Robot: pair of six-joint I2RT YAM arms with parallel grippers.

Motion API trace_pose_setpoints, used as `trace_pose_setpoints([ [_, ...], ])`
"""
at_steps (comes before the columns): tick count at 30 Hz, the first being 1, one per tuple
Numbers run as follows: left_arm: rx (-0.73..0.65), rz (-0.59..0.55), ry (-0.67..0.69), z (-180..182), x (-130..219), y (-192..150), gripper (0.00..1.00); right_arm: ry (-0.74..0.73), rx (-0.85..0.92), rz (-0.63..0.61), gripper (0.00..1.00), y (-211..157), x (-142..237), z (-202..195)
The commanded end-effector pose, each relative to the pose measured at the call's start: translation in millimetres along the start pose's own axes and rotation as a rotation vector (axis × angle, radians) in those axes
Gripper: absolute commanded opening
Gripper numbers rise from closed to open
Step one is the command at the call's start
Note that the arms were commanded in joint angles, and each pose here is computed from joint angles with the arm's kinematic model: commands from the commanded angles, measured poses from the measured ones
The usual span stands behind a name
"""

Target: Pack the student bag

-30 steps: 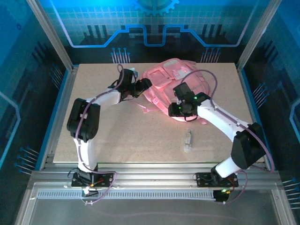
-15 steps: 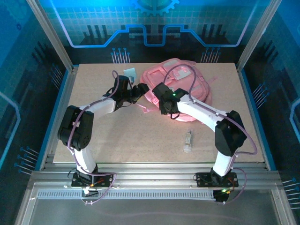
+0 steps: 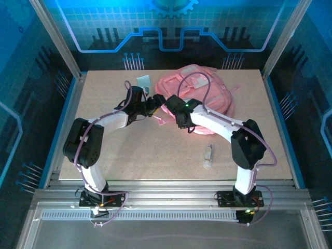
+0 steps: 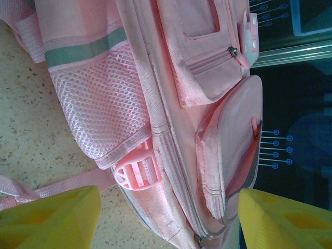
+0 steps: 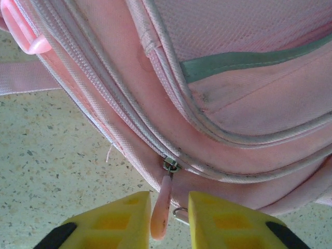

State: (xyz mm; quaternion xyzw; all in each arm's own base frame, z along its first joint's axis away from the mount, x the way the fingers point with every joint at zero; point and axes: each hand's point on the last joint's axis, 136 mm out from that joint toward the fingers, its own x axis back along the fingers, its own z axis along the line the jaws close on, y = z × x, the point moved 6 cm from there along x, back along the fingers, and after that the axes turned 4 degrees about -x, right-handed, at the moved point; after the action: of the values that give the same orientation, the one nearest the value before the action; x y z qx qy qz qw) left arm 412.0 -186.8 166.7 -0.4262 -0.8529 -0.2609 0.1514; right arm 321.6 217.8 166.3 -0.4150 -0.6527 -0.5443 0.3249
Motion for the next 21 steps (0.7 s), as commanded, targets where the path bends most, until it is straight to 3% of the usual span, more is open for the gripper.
trace_pose_setpoints([
  [1, -0.015, 0.003, -0.036, -13.1, 8.4, -4.0, 0.71, -0.029, 0.014, 0.016, 0.18, -5.4, -8.5, 2.4],
  [6, -0.017, 0.005, -0.029, -14.8, 8.0, -13.2, 0.71, 0.003, 0.002, 0.031, 0.12, -9.4, -9.9, 0.0],
  [9, -0.016, 0.006, -0.032, -19.3, 4.5, -23.0, 0.71, 0.061, -0.028, 0.033, 0.00, -10.3, -9.2, -2.8],
  [21, 0.114, 0.033, -0.031, -19.6, -46.7, -73.1, 0.71, 0.409, -0.156, -0.017, 0.00, -5.2, 26.1, -14.7],
])
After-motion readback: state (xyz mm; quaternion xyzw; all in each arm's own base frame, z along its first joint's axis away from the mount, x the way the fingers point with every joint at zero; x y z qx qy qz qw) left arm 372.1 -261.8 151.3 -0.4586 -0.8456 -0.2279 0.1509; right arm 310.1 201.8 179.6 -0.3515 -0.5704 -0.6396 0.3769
